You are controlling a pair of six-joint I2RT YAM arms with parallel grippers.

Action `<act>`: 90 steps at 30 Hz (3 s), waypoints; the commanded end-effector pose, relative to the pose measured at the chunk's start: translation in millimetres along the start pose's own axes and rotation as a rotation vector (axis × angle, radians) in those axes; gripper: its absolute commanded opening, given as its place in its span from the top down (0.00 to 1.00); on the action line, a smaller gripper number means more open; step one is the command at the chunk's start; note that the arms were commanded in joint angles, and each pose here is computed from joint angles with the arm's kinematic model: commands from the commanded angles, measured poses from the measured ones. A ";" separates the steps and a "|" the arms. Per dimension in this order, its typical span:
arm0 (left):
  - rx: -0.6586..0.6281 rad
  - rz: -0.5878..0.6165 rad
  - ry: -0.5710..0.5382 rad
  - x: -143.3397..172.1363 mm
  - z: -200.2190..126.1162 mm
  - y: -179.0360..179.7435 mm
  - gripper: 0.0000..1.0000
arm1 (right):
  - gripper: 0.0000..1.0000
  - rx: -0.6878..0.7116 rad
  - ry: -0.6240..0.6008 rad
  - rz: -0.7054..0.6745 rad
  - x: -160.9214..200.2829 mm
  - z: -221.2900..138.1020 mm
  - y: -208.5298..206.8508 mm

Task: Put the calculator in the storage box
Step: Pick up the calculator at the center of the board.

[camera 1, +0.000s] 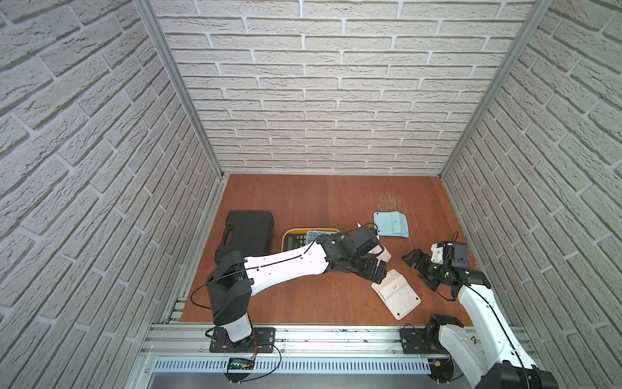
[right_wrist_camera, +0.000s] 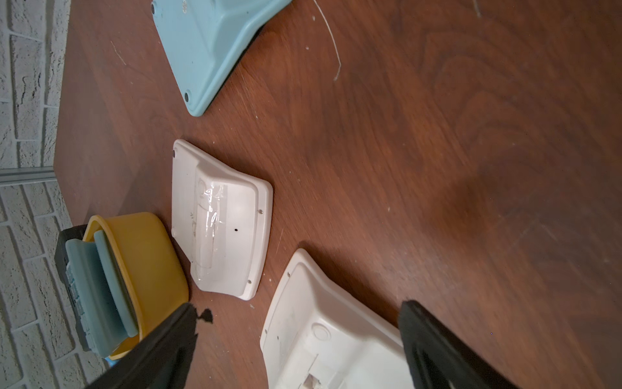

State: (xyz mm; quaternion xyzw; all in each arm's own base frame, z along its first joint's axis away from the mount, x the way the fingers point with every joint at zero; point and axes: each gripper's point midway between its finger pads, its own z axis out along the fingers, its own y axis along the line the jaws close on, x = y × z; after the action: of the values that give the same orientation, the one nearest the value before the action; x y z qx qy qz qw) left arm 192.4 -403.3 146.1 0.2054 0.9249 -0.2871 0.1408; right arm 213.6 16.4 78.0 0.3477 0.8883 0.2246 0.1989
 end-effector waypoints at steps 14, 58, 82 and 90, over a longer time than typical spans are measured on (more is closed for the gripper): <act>0.213 -0.234 0.080 50.4 105.5 -26.3 0.02 | 0.03 0.003 0.147 -0.003 13.6 8.7 1.9; 0.114 -0.368 0.028 17.7 142.4 37.0 0.02 | 0.04 0.047 0.224 0.082 30.9 42.7 -29.9; 0.221 -0.418 -0.076 -41.9 125.0 49.6 0.49 | 0.25 -0.482 0.189 -0.026 23.3 0.2 66.4; 0.366 -0.434 -0.116 -62.0 112.4 34.3 0.61 | 0.38 -0.521 0.147 -0.011 27.9 -15.9 71.5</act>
State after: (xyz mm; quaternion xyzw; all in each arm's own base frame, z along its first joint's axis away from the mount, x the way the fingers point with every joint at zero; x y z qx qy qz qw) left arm 286.6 -459.3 66.3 0.0018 0.8765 -0.4701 0.1041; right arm 225.0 72.1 116.9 0.2673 0.8264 0.4421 0.2238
